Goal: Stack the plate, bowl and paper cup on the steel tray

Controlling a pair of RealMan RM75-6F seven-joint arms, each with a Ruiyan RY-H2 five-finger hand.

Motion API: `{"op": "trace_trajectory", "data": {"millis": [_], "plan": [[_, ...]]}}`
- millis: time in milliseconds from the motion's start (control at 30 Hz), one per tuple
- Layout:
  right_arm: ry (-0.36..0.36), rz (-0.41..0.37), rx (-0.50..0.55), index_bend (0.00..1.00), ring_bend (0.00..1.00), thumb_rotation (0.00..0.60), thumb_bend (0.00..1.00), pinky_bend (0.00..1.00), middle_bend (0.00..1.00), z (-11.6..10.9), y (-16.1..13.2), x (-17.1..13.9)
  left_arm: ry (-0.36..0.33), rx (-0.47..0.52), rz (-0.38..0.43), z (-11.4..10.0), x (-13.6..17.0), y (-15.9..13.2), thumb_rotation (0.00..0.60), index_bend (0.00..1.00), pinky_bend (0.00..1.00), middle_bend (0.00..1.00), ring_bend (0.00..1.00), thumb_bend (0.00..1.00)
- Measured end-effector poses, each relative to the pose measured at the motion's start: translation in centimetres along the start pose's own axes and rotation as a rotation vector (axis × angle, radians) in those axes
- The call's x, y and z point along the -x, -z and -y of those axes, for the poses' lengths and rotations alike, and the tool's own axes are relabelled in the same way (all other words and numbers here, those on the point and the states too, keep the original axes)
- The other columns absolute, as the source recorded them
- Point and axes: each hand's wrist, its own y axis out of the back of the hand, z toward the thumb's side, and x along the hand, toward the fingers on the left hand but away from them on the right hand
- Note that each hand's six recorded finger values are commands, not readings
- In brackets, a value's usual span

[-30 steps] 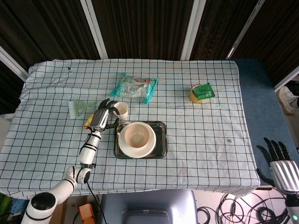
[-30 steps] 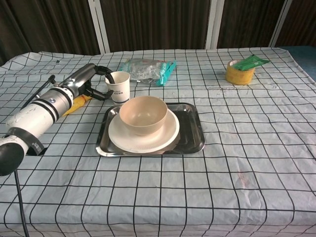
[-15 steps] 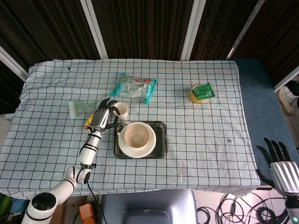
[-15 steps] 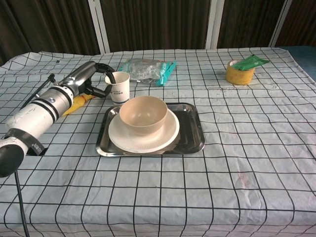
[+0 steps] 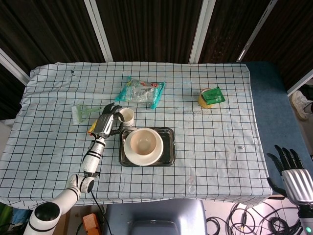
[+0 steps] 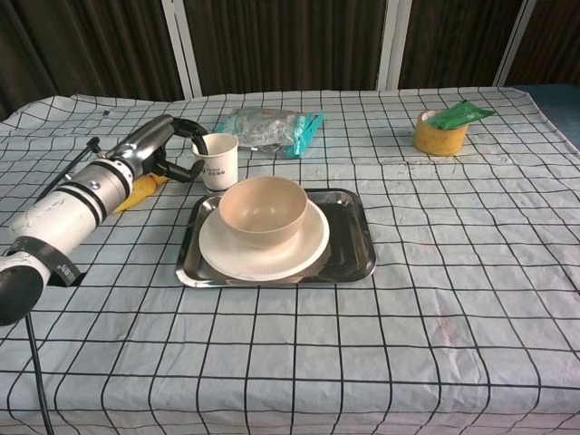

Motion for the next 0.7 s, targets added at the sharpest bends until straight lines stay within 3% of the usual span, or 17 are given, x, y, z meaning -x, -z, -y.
{"op": "trace_trajectory", "data": {"millis": [367, 700], "plan": [[0.000, -0.003, -0.001, 0.16, 0.00, 0.600, 0.23, 0.00, 0.00, 0.0, -0.1, 0.1, -0.022, 0.005, 0.025, -0.6, 0.1, -0.4, 0.600, 0.66, 0.00, 0.20, 0.00, 0.58], [-0.005, -0.014, -0.001, 0.16, 0.00, 0.600, 0.23, 0.00, 0.00, 0.2, -0.4, 0.0, -0.166, 0.015, 0.109, -4.3, 1.0, -1.9, 0.600, 0.62, 0.00, 0.16, 0.00, 0.54]]}}
